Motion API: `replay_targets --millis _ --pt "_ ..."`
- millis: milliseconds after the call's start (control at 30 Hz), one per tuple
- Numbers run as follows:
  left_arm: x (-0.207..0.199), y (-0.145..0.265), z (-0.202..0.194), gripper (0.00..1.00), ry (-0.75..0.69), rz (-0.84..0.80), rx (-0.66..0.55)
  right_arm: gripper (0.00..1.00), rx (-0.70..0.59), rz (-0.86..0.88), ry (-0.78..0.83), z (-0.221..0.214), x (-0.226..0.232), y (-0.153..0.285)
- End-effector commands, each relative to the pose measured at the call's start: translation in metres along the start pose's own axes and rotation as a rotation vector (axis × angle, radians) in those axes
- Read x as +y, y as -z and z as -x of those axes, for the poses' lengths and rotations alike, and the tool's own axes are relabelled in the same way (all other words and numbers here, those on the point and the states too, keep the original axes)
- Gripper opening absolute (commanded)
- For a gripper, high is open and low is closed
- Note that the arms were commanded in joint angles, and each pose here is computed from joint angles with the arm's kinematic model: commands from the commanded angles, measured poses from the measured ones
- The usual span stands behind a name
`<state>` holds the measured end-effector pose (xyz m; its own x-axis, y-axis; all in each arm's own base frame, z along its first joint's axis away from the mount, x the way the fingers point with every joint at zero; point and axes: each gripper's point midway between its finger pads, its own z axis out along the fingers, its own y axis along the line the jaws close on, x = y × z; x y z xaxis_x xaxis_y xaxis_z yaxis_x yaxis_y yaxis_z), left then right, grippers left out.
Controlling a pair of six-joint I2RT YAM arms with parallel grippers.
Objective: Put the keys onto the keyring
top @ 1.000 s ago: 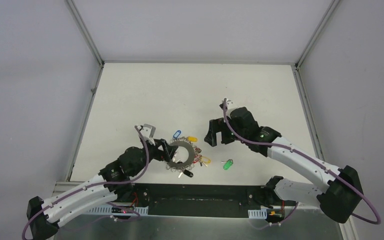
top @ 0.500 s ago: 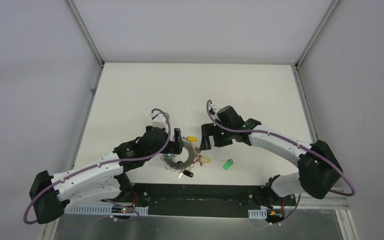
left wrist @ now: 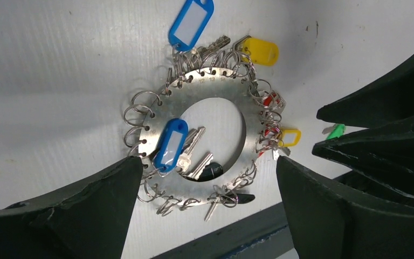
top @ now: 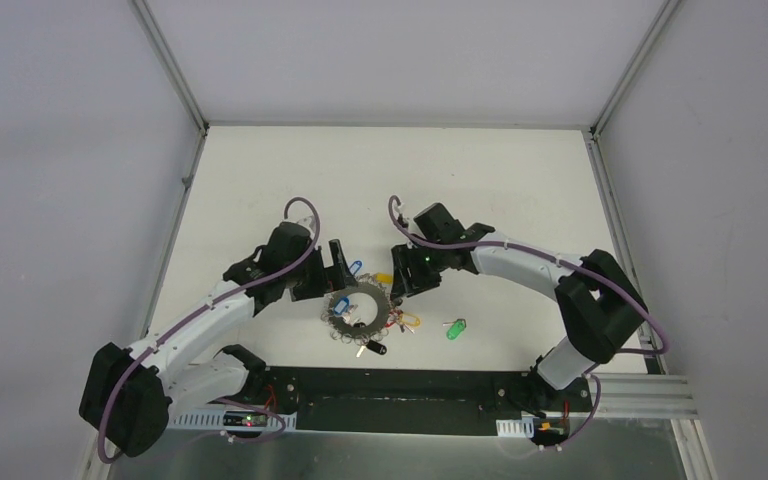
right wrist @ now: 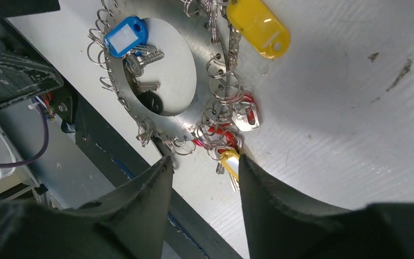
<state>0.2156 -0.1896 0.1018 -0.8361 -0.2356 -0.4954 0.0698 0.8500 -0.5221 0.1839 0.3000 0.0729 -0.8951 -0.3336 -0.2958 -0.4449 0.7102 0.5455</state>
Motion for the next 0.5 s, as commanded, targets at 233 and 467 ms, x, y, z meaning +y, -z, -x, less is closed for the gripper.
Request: replay_targets --millis 233,467 --pt "0.016 0.015 -0.012 0.98 0.217 -0.058 0.03 0.36 0.041 0.021 0.087 0.014 0.028 -0.02" --pt "0.024 0.016 -0.02 0.97 0.231 -0.01 0.071 0.33 0.046 0.021 0.117 0.029 0.05 -0.027"
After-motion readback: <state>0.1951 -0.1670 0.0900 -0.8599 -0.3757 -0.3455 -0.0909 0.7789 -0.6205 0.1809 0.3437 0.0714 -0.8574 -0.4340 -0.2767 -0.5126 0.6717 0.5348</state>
